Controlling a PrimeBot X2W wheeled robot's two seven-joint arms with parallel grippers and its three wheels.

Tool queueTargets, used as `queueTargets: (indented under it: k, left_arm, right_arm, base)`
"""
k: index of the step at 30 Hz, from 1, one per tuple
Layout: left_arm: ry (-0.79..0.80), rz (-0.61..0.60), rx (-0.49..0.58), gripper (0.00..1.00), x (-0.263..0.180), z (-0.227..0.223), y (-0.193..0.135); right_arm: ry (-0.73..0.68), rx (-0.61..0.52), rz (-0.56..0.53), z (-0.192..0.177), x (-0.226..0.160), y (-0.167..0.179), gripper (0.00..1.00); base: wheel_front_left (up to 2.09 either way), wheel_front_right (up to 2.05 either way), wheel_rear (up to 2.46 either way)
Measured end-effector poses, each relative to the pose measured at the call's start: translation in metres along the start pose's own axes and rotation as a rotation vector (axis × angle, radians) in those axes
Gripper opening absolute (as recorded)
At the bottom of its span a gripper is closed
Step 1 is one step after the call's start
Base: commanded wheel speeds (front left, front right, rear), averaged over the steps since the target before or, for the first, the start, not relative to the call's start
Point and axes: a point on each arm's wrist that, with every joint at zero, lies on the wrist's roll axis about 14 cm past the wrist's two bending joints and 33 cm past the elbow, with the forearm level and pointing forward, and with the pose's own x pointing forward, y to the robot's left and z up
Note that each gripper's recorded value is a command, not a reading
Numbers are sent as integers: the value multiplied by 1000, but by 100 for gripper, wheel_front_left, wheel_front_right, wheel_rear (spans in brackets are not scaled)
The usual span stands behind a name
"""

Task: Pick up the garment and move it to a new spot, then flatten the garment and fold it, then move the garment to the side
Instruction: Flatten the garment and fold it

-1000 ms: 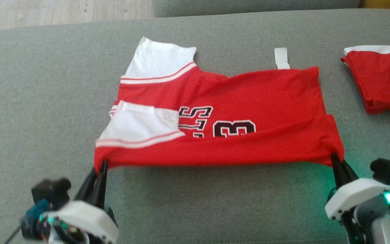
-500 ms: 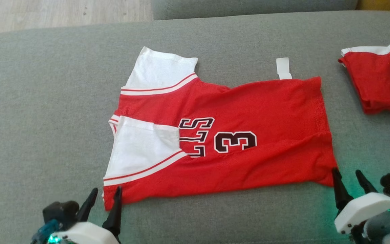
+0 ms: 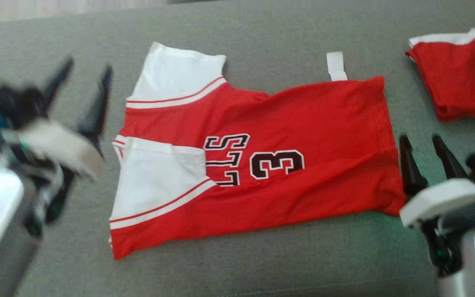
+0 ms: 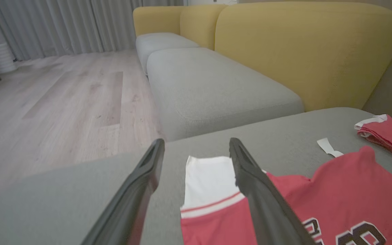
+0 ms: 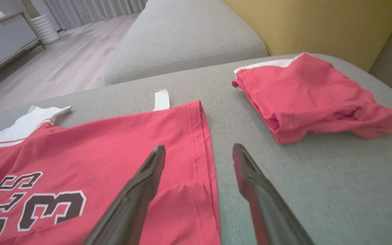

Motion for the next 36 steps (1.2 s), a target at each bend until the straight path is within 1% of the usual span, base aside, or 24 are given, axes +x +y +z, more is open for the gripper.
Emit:
queueTargets:
  k: [2,4,8,11,16,20,25,28,33,34,35,36]
  left_arm:
    - [11,-11,50,100,21,15,8]
    - [59,-27,89,100,40,16,14]
    - [194,-62,152,100,78,-5,21]
    - [280,-80,153,100,103,-29,23]
    - [412,-109,116,100,136,-77,21]
    - [501,-124,95,100,153,-114,18]
    - [567,-137,91,100,165,-144,17]
    - [589,-142,91,100,167,-152,16]
    - [607,-166,86,100,167,-153,13]
    - [610,-169,87,94,167,-154,13]
    - [613,-178,91,57,167,-154,11]
    - [616,-188,91,25,167,-154,9]
  right_arm:
    - [-14,-13,21,8,8,7,100]
    - [-30,-24,39,16,16,13,100]
    - [-69,-46,52,34,32,17,100]
    - [-87,-62,56,41,42,17,100]
    - [-72,-68,58,34,55,14,100]
    - [-64,-62,38,27,58,5,100]
    - [-43,-60,2,16,57,-9,100]
    - [-41,-55,-8,14,56,-13,100]
    - [-35,-53,-8,10,58,-13,100]
    - [-33,-52,-7,9,58,-13,100]
    - [-34,-52,-5,9,59,-12,100]
    - [-33,-53,-2,8,59,-11,100]
  base:
    - [0,0,0]
    - [0,0,0]
    - [0,0,0]
    - [0,0,0]
    - [0,0,0]
    - [0,0,0]
    - [0,0,0]
    - [0,0,0]
    - [0,0,0]
    - [0,0,0]
    - [0,0,0]
    - [0,0,0]
